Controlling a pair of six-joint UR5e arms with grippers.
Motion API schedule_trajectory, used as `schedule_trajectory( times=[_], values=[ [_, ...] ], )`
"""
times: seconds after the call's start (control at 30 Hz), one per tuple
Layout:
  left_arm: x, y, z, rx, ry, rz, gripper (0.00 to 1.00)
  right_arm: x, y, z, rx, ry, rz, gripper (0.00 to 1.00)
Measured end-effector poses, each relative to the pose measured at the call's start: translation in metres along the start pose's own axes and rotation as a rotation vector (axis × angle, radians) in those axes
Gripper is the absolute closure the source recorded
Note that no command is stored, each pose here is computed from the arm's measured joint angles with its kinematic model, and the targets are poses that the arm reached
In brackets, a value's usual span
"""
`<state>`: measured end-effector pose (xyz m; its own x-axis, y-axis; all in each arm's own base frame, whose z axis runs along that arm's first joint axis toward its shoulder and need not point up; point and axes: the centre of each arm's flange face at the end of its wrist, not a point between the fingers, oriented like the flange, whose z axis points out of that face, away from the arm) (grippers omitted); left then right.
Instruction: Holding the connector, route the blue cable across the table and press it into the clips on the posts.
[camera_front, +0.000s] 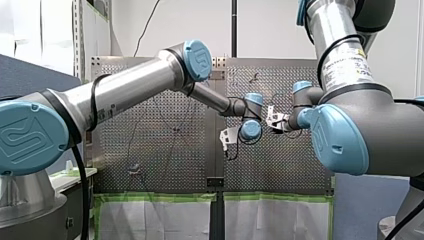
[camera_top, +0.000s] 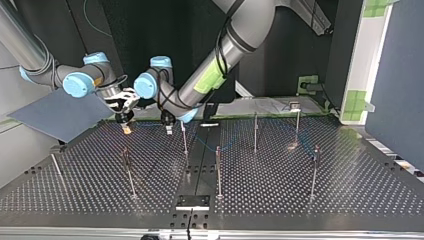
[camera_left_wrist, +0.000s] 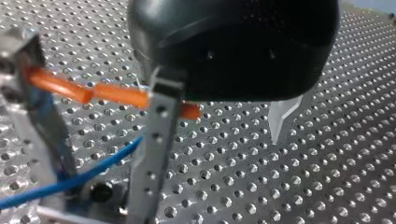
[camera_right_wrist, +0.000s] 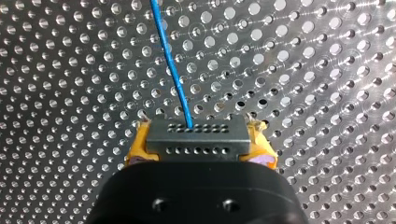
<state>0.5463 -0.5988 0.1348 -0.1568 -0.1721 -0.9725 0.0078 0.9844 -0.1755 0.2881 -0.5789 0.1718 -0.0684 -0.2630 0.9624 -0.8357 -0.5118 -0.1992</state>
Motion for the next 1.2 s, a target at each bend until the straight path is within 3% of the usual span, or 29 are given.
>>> schedule_trajectory(
  times=[0.03,0.07,0.1,0.13,0.17,0.2,0.23,0.6,0.93,1.2],
  values=[
    [-0.001,-0.002,-0.001,-0.005,0.000,0.001,0.20,0.000,0.000,0.000,0.000,0.000,0.000,1.00],
    [-0.003,-0.004,-0.002,-0.008,-0.001,0.002,0.46,0.000,0.000,0.000,0.000,0.000,0.000,1.00],
    [-0.004,-0.005,-0.004,-0.012,-0.002,0.002,0.46,0.000,0.000,0.000,0.000,0.001,0.000,1.00],
    [-0.007,-0.007,-0.005,-0.018,-0.006,-0.001,0.64,0.000,0.000,0.000,0.000,0.001,0.000,1.00],
    [-0.010,-0.009,-0.005,-0.021,-0.010,-0.004,0.87,0.000,0.000,0.000,0.000,0.001,0.000,1.00],
    [-0.013,-0.010,-0.006,-0.024,-0.015,-0.007,0.87,0.000,0.000,0.000,0.001,0.001,-0.001,1.00],
    [-0.015,-0.012,-0.006,-0.026,-0.019,-0.010,1.00,0.000,-0.001,0.000,0.001,0.001,-0.001,1.00],
    [-0.017,-0.013,-0.012,-0.025,0.002,-0.015,1.00,-0.002,-0.008,-0.001,0.008,-0.017,0.006,1.00],
    [-0.043,-0.009,-0.034,-0.072,0.008,-0.022,1.00,0.007,-0.019,-0.008,0.010,-0.042,0.027,1.00],
    [-0.066,-0.013,-0.047,-0.032,-0.019,-0.036,1.00,0.045,-0.024,-0.021,0.010,0.001,0.063,1.00]
  ],
)
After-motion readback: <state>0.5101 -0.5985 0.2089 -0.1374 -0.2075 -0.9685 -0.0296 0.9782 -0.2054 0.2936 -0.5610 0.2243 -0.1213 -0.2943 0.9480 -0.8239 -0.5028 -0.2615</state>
